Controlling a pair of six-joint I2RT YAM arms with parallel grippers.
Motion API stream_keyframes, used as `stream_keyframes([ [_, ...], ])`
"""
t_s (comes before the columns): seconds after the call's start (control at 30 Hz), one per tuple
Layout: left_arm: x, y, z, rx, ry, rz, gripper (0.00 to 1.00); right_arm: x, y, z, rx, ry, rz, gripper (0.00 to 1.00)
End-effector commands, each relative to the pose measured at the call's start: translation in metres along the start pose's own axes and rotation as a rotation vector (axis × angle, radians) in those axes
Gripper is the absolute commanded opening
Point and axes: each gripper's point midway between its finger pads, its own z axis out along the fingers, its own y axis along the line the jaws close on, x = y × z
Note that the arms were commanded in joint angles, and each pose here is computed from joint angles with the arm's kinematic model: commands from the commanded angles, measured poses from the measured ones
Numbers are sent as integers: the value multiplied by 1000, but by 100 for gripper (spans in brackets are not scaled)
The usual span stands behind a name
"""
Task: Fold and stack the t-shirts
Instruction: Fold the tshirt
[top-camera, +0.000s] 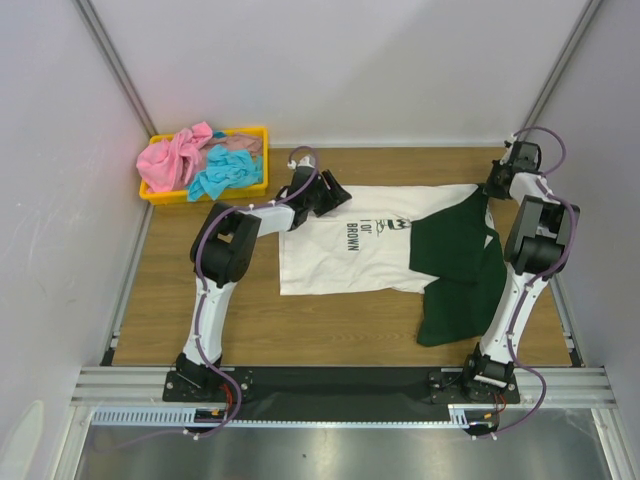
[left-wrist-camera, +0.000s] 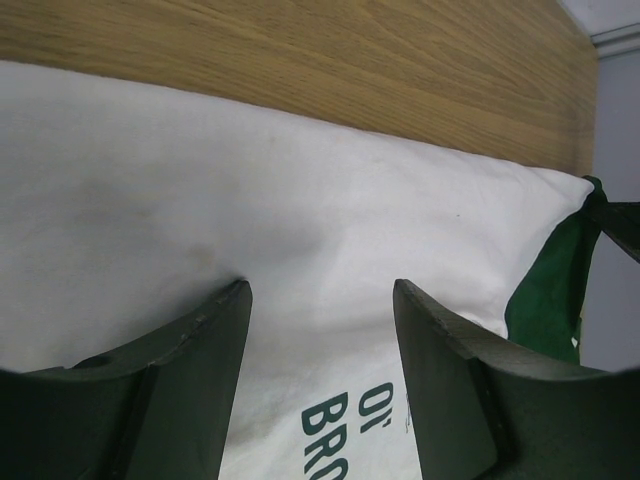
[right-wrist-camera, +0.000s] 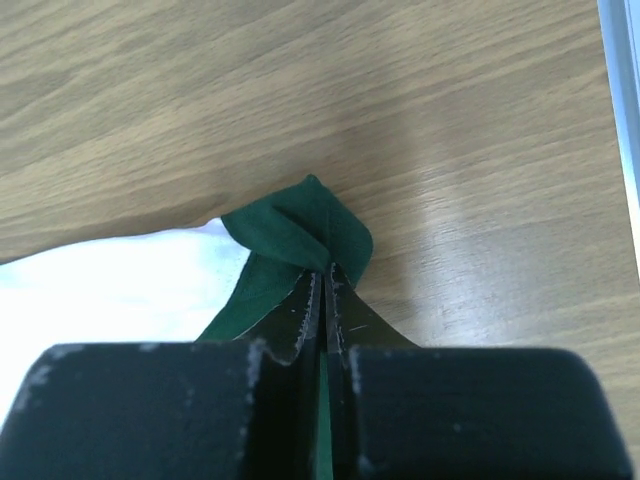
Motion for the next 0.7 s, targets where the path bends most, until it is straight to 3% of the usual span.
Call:
stream_keyframes([
  [0.0,-11,18,-7,-62,-27,-25,66,-51,1,-30,-79,-125,45,0],
  [0.3,-14,25,-11,-80,-38,-39,66,-57,-7,-38,-106,-135,79,2],
  [0.37,-15,25,-12,-76,-40,-40,66,-54,-2,-38,-131,-121,80,13],
  [0.4,-15,24,-12,-73,-39,-39,66,-53,-2,-38,-133,-116,81,23],
  [0.67,-14,23,-13,-55,-27,-36,66,-52,13,-46,-225,-105,114,59],
])
